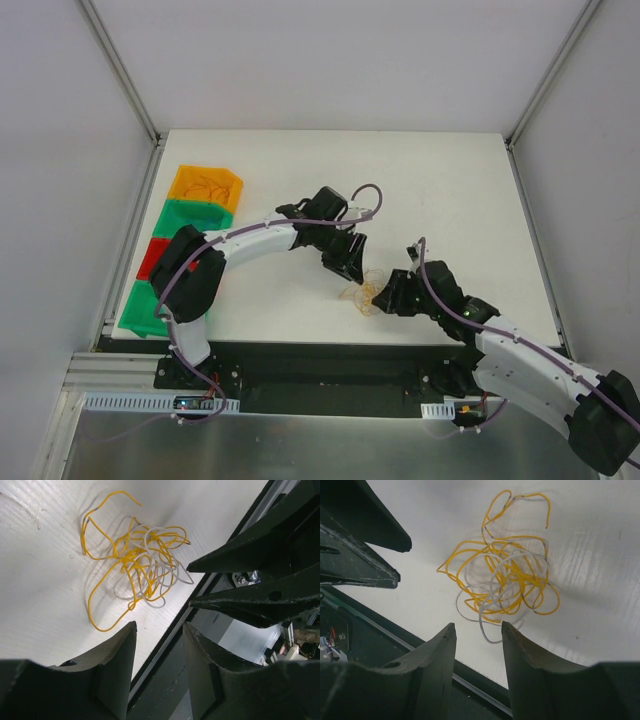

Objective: Untangle the cables

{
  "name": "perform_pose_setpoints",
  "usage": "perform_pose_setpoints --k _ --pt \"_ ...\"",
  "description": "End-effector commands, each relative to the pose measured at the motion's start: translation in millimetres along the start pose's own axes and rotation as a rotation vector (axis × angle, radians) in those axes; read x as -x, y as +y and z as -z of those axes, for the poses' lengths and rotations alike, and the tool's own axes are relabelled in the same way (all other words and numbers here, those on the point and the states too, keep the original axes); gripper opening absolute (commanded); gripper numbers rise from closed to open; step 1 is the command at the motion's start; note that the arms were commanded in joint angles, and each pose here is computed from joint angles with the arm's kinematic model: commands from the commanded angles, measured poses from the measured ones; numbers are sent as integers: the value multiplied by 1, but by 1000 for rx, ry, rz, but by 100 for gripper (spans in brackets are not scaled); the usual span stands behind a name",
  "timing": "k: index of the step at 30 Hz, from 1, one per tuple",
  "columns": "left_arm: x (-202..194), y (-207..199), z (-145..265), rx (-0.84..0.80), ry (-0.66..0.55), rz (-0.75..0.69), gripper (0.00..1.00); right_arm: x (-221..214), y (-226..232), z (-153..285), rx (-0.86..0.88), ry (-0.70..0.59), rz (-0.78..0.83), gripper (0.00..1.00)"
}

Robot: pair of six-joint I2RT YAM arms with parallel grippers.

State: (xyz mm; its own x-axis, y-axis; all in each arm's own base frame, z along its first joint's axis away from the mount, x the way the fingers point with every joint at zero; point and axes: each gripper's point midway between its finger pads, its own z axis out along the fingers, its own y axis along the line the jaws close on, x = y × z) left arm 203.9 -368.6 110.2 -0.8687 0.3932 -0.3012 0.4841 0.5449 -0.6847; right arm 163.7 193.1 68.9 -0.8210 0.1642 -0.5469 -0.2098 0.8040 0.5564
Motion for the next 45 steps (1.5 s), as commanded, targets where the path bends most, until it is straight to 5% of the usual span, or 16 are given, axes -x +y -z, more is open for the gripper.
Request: perform_pose_setpoints --k 1,18,24,27,33,45 --pt "2 15 -15 45 26 -14 39 8 5 -3 -6 -29 7 43" --pt "-11 21 -50 50 109 -7 31 1 6 -17 -28 -12 25 33" --pt "-2 21 -39 103 82 -41 3 5 -18 -13 -164 -49 -7 14" --pt "15 22 -15 214 -1 -122 0 13 -40 2 -294 -105 -34 0" --pt "53 25 62 482 -257 -242 0 30 -109 72 -689 -335 -192 0" --pt "76 35 249 895 -870 -272 0 95 -121 209 -905 -711 -213 1"
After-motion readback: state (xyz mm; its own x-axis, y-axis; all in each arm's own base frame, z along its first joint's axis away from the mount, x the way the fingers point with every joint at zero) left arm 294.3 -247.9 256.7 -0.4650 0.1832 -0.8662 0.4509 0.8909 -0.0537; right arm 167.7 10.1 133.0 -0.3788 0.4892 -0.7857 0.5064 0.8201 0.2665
